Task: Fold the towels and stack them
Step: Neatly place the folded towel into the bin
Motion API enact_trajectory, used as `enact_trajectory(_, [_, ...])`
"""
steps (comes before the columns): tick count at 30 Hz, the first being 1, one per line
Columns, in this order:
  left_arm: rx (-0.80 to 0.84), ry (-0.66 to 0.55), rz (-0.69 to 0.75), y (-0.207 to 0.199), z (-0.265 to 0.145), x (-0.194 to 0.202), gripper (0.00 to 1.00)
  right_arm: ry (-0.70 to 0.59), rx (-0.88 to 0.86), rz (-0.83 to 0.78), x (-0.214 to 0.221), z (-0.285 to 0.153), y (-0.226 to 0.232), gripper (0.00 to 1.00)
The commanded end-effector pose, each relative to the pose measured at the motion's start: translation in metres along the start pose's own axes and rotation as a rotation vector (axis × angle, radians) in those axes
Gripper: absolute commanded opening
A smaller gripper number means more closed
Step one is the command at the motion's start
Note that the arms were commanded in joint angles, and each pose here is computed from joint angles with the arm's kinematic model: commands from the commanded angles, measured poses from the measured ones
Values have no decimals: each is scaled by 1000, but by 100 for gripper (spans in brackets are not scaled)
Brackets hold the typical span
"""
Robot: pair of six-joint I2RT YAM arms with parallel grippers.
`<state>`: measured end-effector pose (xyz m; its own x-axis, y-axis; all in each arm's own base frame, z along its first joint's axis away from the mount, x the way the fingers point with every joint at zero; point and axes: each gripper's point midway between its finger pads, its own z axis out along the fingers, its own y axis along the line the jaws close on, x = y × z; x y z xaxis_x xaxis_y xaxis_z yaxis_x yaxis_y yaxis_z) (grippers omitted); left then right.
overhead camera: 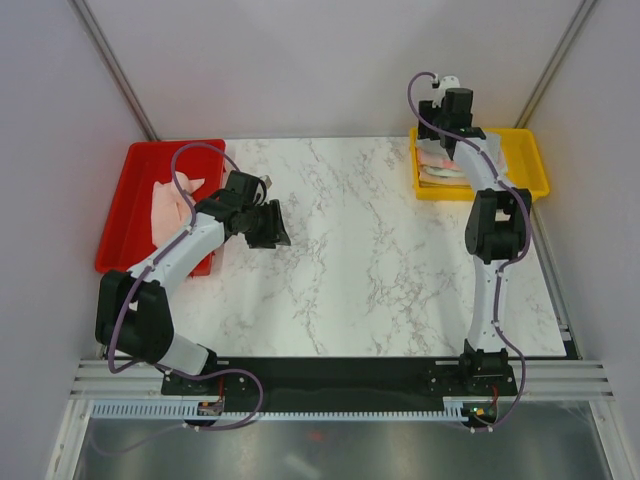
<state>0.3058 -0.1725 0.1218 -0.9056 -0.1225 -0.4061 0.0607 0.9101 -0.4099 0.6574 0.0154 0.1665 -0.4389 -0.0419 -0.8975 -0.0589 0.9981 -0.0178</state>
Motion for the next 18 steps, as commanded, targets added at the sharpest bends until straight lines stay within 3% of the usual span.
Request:
enact_trajectory(1, [61, -38, 54, -14, -12, -14, 52, -60, 13, -102, -2, 21, -3, 64])
enact_trajectory(6, [67, -30, 55, -15, -11, -13, 53, -56, -4, -266, 7, 30, 11, 61])
enact_trajectory(18, [73, -35, 55, -16, -12, -15, 53, 25, -58, -403, 38, 33, 27, 61])
